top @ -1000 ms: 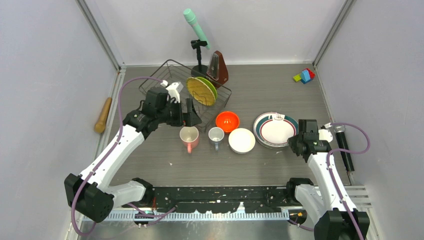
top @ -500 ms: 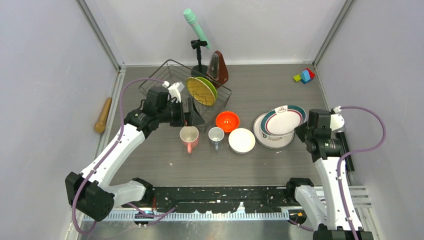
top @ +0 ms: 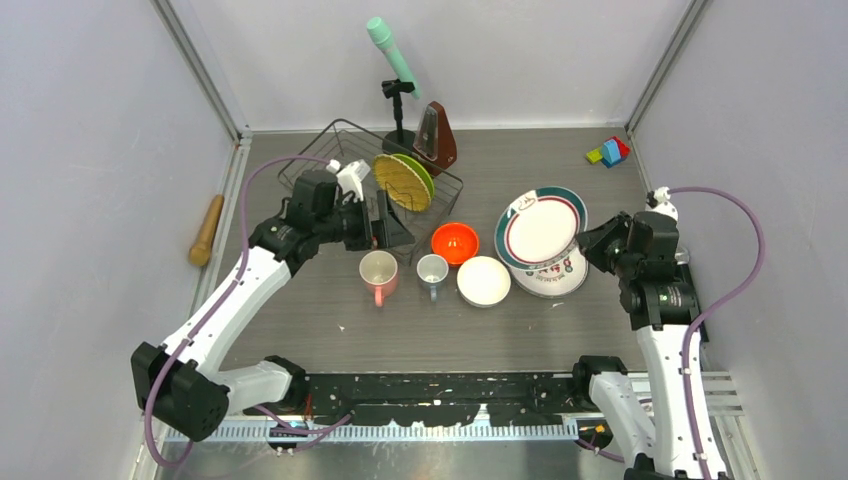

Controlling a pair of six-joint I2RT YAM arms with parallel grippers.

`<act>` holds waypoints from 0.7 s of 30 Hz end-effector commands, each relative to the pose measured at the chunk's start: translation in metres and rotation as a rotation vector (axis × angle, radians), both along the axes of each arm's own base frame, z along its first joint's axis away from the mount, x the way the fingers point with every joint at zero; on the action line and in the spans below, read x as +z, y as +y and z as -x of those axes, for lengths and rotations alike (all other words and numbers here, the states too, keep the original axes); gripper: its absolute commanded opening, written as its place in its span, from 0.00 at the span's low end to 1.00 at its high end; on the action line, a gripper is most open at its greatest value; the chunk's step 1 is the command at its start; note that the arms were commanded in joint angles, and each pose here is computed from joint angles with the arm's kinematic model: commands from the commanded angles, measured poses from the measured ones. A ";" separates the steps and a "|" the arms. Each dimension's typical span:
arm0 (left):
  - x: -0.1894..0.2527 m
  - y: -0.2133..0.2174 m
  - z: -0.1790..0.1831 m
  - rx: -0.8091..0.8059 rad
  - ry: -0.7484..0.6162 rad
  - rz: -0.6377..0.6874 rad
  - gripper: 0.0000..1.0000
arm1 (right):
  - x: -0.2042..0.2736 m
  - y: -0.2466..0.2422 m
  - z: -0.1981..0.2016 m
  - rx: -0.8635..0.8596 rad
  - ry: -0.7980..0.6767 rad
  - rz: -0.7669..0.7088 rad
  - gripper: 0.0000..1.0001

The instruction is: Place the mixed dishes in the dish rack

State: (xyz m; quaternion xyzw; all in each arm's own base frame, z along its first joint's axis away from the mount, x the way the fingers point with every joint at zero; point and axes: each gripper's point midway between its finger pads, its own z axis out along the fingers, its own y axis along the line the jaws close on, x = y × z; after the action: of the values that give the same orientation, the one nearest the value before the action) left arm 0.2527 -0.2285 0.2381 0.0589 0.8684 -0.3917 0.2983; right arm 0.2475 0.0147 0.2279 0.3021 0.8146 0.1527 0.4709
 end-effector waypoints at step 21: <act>0.052 -0.056 -0.039 -0.059 -0.014 0.304 0.84 | 0.131 0.111 -0.007 0.636 -0.359 -0.306 0.00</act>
State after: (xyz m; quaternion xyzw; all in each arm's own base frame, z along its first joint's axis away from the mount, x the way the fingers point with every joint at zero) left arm 0.2876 -0.2700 0.2485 0.0173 0.8362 -0.4771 0.2697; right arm 0.2607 0.1093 0.3104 0.1212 0.7825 0.4079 0.4545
